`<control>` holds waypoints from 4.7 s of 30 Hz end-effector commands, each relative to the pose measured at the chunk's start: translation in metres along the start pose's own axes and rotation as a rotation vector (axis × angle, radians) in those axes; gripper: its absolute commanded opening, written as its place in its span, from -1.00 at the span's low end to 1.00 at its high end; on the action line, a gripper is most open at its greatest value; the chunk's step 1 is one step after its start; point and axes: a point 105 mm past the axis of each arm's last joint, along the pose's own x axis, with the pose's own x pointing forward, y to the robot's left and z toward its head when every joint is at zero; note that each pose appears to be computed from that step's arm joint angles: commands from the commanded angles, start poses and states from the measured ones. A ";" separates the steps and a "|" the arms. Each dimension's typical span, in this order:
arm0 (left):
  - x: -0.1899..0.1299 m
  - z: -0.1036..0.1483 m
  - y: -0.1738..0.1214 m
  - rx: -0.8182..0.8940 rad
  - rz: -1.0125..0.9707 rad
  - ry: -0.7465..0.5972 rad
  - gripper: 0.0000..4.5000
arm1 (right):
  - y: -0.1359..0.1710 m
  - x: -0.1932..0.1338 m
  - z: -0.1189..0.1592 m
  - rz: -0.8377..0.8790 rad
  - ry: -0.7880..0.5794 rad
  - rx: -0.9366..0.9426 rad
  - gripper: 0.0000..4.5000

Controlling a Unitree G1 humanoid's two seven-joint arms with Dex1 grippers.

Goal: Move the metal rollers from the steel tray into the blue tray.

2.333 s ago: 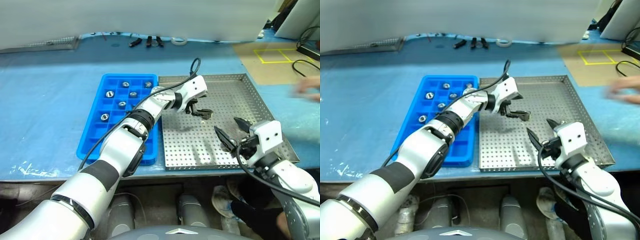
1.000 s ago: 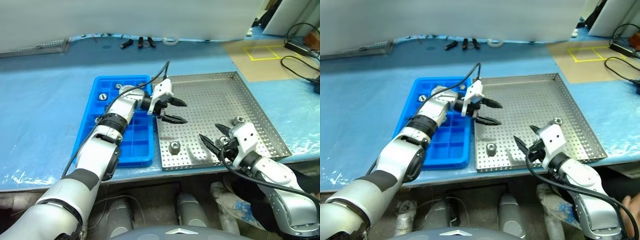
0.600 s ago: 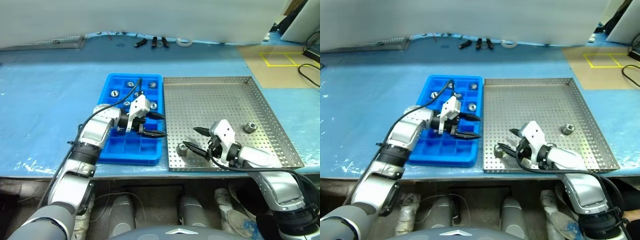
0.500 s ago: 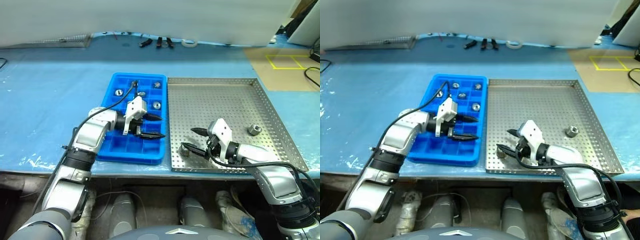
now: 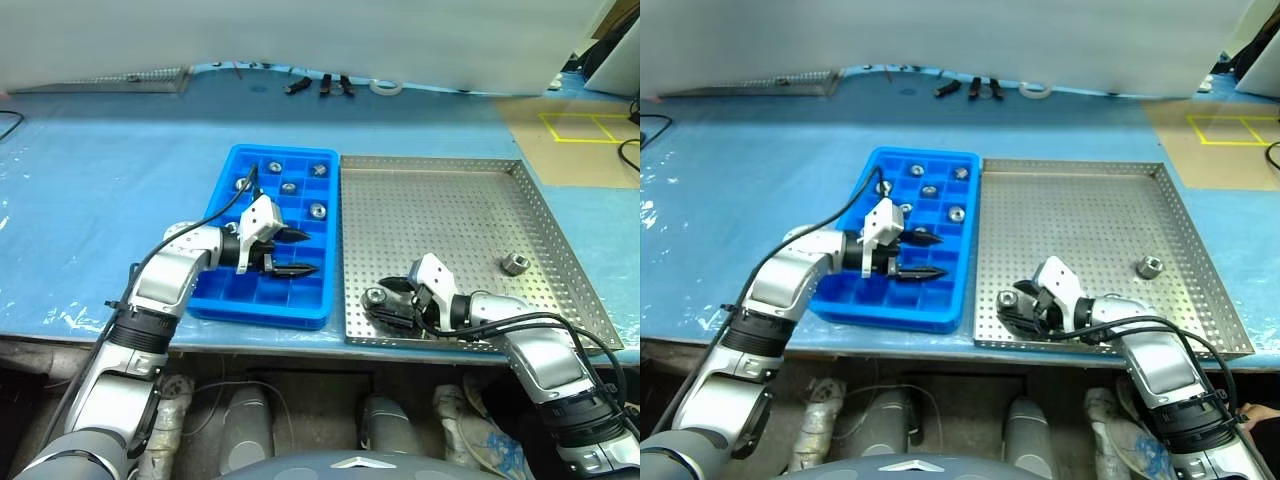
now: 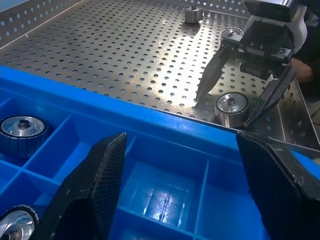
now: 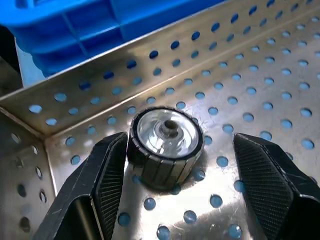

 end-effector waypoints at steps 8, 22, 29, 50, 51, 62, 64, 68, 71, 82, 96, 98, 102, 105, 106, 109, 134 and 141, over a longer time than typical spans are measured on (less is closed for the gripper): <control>0.002 0.009 0.002 0.042 -0.015 -0.017 0.64 | 0.010 -0.001 -0.003 -0.007 0.003 -0.013 -0.29; -0.053 0.023 0.016 0.009 0.161 -0.094 0.64 | -0.022 -0.004 0.111 -0.095 -0.332 -0.089 -0.29; -0.097 0.019 0.033 0.023 0.431 -0.085 0.64 | -0.017 0.029 0.133 0.049 -0.355 -0.155 -0.29; -0.121 -0.010 -0.005 -0.104 0.579 -0.036 0.64 | 0.017 0.089 0.117 0.364 -0.176 -0.012 -0.29; -0.120 -0.011 -0.005 -0.105 0.575 -0.034 0.64 | 0.020 0.087 0.114 0.384 -0.163 -0.002 -0.29; -0.115 -0.013 -0.007 -0.119 0.534 -0.012 0.64 | 0.043 0.088 0.107 0.503 -0.125 0.116 -0.29; -0.115 -0.013 -0.007 -0.117 0.529 -0.006 0.64 | 0.045 0.090 0.108 0.510 -0.126 0.125 -0.29; -0.115 -0.013 -0.006 -0.114 0.517 -0.003 0.64 | 0.047 0.092 0.110 0.511 -0.139 0.127 0.04; -0.114 -0.013 -0.005 -0.111 0.504 0.000 0.64 | 0.040 0.096 0.111 0.454 -0.143 0.118 0.43; -0.053 0.003 0.002 -0.078 0.312 -0.082 0.64 | -0.016 0.030 0.130 0.102 -0.254 -0.005 0.43; 0.026 0.032 0.016 0.027 -0.003 -0.158 0.64 | -0.058 -0.099 0.044 -0.426 -0.101 0.147 0.43; 0.031 0.034 0.016 0.036 -0.034 -0.157 0.64 | -0.057 -0.104 0.031 -0.472 -0.089 0.183 0.43; 0.037 0.035 0.016 0.044 -0.064 -0.156 0.64 | -0.047 -0.104 0.012 -0.498 -0.075 0.241 0.43; 0.037 0.033 0.016 0.046 -0.069 -0.153 0.64 | -0.043 -0.102 0.006 -0.502 -0.077 0.269 0.43; 0.037 0.033 0.016 0.044 -0.069 -0.152 0.64 | -0.043 -0.102 0.002 -0.509 -0.070 0.282 0.43; 0.035 0.030 0.014 0.037 -0.065 -0.147 0.64 | -0.044 -0.103 -0.012 -0.525 -0.041 0.311 0.43; 0.027 0.020 0.010 0.010 -0.025 -0.131 0.64 | -0.044 -0.096 -0.034 -0.501 0.041 0.298 -0.27; 0.021 0.019 0.010 0.003 -0.020 -0.124 0.64 | -0.046 -0.089 -0.019 -0.476 0.007 0.266 -0.27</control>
